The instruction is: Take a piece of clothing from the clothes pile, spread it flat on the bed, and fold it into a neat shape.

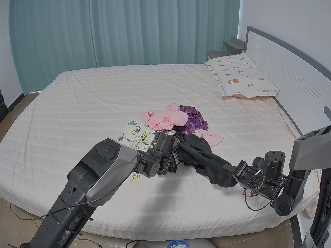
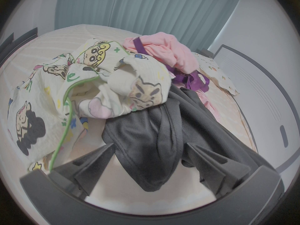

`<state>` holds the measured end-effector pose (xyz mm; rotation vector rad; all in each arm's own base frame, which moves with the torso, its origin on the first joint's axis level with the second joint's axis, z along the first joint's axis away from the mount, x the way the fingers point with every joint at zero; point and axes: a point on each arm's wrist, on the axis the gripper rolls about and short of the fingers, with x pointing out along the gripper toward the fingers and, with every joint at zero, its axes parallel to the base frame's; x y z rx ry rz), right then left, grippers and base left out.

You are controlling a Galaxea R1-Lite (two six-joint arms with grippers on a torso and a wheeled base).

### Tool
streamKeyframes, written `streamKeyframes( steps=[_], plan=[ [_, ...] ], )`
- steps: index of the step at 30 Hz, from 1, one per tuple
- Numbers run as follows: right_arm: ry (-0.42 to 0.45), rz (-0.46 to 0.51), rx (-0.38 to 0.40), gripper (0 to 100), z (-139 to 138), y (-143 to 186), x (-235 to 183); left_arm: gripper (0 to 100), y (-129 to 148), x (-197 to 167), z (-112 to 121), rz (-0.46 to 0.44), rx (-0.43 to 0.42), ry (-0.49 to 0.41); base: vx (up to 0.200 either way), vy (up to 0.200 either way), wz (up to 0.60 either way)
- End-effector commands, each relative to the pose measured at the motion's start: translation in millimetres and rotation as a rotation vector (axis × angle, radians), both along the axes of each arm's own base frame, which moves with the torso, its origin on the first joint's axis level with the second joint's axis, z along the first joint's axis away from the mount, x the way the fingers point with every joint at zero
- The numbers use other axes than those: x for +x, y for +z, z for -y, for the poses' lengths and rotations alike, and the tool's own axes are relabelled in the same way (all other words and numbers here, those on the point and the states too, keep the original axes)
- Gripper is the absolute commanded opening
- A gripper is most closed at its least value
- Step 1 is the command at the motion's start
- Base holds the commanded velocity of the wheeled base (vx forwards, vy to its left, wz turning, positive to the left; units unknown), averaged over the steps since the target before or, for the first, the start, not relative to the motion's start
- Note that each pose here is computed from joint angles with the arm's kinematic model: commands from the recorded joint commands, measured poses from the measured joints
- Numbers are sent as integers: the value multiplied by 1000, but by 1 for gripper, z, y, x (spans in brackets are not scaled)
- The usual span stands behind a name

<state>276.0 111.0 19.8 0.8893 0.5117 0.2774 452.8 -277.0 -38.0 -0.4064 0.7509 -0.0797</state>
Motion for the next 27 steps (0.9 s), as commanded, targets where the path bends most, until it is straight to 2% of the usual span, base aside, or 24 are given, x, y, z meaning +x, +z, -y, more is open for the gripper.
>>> streamKeyframes(
  steps=[1,9,11,14,17,18,20,22,23,24,27],
  plan=[
    [-1,5,2,0,0,-2,1,0,-4,5,0,-9,-13,23,0,0,0],
    [-6,12,12,0,1,2,1,0,-6,0,-3,-85,-34,84,0,0,0],
    [-6,16,14,0,2,5,-1,0,18,2,-9,-85,-119,158,0,0,0],
    [2,31,20,0,1,12,-6,0,46,-4,-26,-108,-163,183,0,0,0],
    [5,66,34,0,1,25,-10,0,76,-21,-36,-128,-207,149,0,0,0],
    [4,110,51,0,2,39,-13,0,103,-39,-45,-122,-253,108,0,0,0],
    [-1,177,78,0,6,59,-18,0,134,-67,-56,-98,-322,41,0,0,0],
    [1,235,101,0,9,77,-25,0,161,-93,-66,-31,-391,-19,0,0,0],
    [4,239,104,0,9,79,-26,0,163,-95,-67,-25,-395,-22,0,0,0],
    [8,293,119,0,9,93,-29,0,180,-116,-69,52,-440,-66,0,0,0],
    [3,397,147,0,10,117,-27,0,202,-132,-77,135,-487,-87,0,0,0]
  ],
)
